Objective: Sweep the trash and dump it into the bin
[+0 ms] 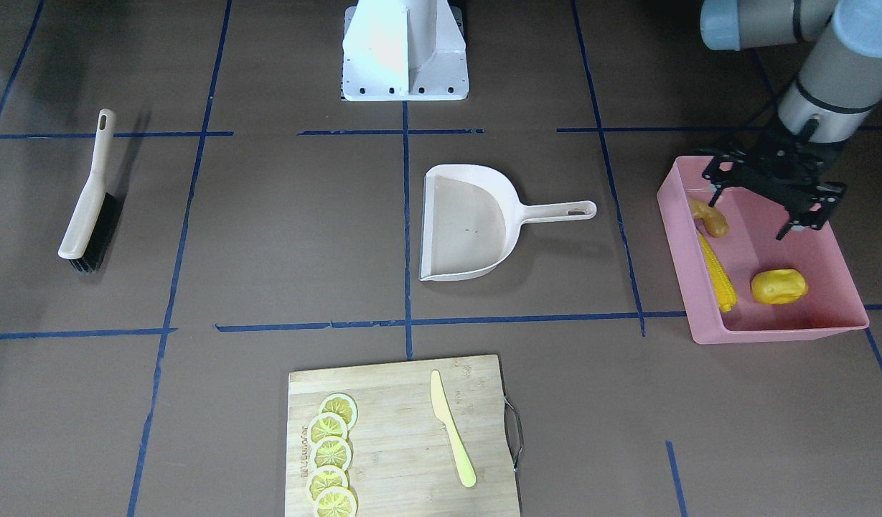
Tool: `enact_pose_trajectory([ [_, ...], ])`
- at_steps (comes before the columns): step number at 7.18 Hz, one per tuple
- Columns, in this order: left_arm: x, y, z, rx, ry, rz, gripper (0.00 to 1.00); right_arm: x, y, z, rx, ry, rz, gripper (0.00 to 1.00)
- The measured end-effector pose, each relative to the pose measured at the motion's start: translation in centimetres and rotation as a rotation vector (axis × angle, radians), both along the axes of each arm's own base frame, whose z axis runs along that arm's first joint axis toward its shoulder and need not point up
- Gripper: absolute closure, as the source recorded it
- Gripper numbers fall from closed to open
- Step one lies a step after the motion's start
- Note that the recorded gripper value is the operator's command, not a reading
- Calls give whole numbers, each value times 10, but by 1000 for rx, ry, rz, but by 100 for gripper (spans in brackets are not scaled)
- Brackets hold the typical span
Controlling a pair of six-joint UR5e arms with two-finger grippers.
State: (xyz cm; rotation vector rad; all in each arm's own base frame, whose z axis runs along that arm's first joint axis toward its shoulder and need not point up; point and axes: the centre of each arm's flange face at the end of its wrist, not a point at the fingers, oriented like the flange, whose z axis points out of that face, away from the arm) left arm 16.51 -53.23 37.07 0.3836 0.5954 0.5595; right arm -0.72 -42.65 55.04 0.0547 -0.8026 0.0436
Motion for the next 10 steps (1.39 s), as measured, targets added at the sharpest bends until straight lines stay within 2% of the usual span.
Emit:
enact_pose_trajectory([
  [1, -36, -8, 24, -80, 3, -72, 0, -1, 0, -2, -1, -13, -3, 0],
  [4, -85, -37, 125, -367, 64, -152, 0, -1, -5, -8, 10, -23, -3, 0],
  [6, -148, -45, 191, -500, 181, -189, 0, -1, -6, -8, 11, -23, 0, 0],
  [8, -199, -35, 243, -559, 267, -211, 0, 2, -6, -7, 9, -23, 6, 0],
  [10, -219, -18, 260, -589, 281, -251, 0, 5, -5, -6, 5, -24, 12, 0],
])
